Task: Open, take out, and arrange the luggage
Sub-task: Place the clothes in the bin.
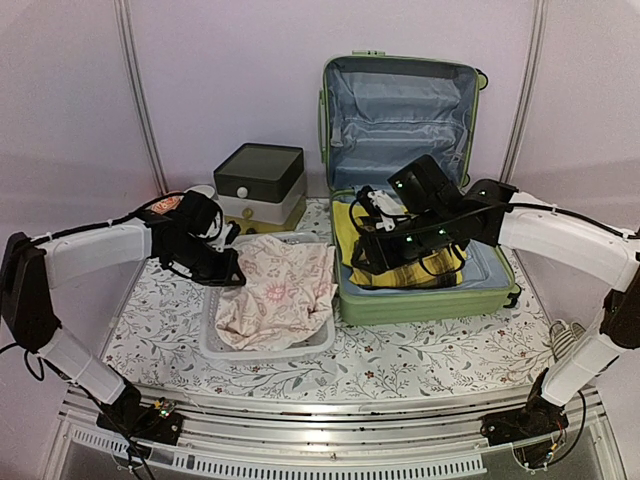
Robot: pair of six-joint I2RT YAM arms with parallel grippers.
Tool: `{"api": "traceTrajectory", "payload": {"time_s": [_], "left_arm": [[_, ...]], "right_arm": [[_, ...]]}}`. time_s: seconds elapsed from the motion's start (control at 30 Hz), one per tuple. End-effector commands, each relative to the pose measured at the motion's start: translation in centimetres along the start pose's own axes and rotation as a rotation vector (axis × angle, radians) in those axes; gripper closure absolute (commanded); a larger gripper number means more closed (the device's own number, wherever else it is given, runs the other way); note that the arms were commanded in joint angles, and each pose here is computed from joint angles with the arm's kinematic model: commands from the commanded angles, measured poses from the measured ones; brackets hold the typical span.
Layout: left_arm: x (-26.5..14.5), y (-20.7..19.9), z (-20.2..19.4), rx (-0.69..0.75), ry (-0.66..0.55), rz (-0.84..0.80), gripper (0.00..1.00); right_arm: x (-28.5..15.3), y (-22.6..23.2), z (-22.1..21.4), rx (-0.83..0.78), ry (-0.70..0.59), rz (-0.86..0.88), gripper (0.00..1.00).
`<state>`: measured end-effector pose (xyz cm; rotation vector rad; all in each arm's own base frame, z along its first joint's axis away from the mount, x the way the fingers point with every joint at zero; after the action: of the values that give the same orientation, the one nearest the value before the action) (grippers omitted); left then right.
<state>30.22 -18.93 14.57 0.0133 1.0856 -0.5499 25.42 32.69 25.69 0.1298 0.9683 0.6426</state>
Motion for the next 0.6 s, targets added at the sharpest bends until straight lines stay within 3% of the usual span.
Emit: {"api": "traceTrajectory", "payload": {"time_s": [0.0, 0.17, 0.2, 0.3, 0.43, 0.57], "left_arm": [[-0.8, 0.6, 0.6, 0.013, 0.004, 0.047, 1.00], [-0.5, 1.5, 0.2, -0.001, 0.007, 0.100, 0.99], [-0.3, 1.6, 0.0, -0.003, 0.010, 0.097, 0.90], [-0.7, 1.8, 0.0, -0.026, 0.014, 0.133, 0.45], [-3.8, 0.7, 1.9, -0.005, -0.103, 0.158, 0.17], [-6.9, -0.5, 3.5, 0.013, -0.192, 0.168, 0.17]], "right_arm": [[0.4, -0.1, -0.3, 0.012, 0.006, 0.002, 0.44], [0.4, -0.2, -0.4, 0.013, 0.006, 0.002, 0.44], [0.3, -0.2, -0.4, 0.013, 0.004, 0.002, 0.44], [0.2, -0.2, -0.3, 0.013, 0.001, 0.003, 0.44], [0.0, -0.2, -0.3, 0.013, -0.003, -0.002, 0.44], [0.1, -0.1, -0.2, 0.010, -0.005, 0.001, 0.44]]}}
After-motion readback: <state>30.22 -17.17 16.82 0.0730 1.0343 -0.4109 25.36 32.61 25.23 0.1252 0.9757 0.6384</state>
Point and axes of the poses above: each gripper's point midway between its finger pads, its own x axis out along the fingers, its own y axis along the line the jaws close on, z = x × y, the point moved 3 cm from there along -x, back along the fingers, and after that the axes turned 12 degrees about x, right-handed, at the moved point
